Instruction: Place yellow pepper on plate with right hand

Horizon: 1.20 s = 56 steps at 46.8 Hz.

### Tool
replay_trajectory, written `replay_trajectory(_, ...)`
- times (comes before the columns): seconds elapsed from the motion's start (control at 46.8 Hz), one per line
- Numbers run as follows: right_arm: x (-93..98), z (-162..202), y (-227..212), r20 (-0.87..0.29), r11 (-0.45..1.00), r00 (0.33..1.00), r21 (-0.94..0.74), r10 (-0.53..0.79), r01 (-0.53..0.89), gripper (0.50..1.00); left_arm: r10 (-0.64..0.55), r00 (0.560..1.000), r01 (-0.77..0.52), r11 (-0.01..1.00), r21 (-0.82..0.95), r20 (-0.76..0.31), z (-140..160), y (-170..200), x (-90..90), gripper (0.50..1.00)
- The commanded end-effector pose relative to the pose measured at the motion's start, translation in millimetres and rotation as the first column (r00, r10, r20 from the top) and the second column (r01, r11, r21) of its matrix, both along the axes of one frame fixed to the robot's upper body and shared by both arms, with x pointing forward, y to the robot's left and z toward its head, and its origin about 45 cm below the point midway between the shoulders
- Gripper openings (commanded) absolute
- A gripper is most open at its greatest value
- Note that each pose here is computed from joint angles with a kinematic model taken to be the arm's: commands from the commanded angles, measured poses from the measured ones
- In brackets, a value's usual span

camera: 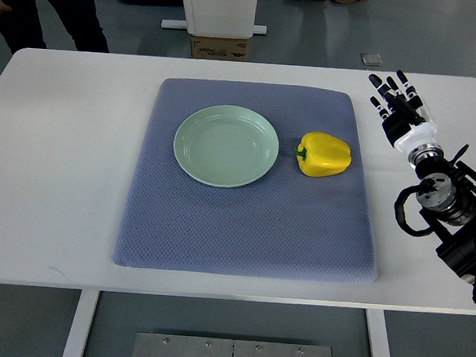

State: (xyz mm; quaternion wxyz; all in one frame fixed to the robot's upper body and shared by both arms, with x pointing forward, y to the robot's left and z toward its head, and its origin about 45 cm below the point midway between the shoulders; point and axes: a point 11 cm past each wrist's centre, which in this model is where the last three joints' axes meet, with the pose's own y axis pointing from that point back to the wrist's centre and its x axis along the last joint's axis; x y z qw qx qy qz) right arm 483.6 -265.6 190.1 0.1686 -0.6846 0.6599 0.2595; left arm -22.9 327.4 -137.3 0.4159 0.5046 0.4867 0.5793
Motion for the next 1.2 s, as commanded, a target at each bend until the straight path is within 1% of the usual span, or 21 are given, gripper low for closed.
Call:
replay_trajectory(0.0,0.0,0.0,0.0,0.000,1.000,1.000,0.000,0.000,0.000,1.000,0.000,1.000,0.000,1.000,0.000,0.000,0.0,0.0,0.0,1.000)
replay_trajectory(0.598,-0.8,-3.0,-4.6,-0.006,1.000,1.000,-0.005,-0.014,0.014,1.000,-0.005,1.000,0.005,1.000,0.000,-0.001,0.0,0.0,-0.2,1.000)
replay_trajectory(0.747,2.0,-0.6,-14.9,-0.008,0.999,0.999,-0.021,-0.045,0.044,1.000,-0.005,1.000,0.005,1.000,0.000,-0.001,0.0,0.0,-0.1,1.000)
replay_trajectory(0.833,4.3,3.6,-13.3,0.000,0.999,0.999,-0.020,-0.042,0.042,1.000,-0.006,1.000,0.006,1.000,-0.002,-0.001,0.0,-0.2,-0.2,1.000)
replay_trajectory(0.961,2.1,-1.6,-13.5,-0.008,0.999,0.999,-0.027,-0.042,0.042,1.000,-0.005,1.000,0.005,1.000,-0.001,-0.001,0.0,-0.2,-0.1,1.000)
replay_trajectory(1.068,3.2,-1.8,-21.6,-0.001,0.996,0.998,-0.051,-0.067,0.067,1.000,-0.007,1.000,0.007,1.000,-0.002,0.000,0.0,-0.2,0.7,1.000)
replay_trajectory(1.11,3.3,-1.1,-19.6,0.009,0.996,0.999,-0.076,-0.045,0.046,1.000,-0.006,1.000,0.006,1.000,0.000,-0.001,0.0,0.0,-0.3,1.000)
replay_trajectory(1.174,3.2,-2.4,-8.9,0.004,0.985,1.000,-0.172,0.028,-0.027,1.000,-0.005,1.000,0.005,1.000,0.000,-0.001,0.0,0.0,-0.2,1.000)
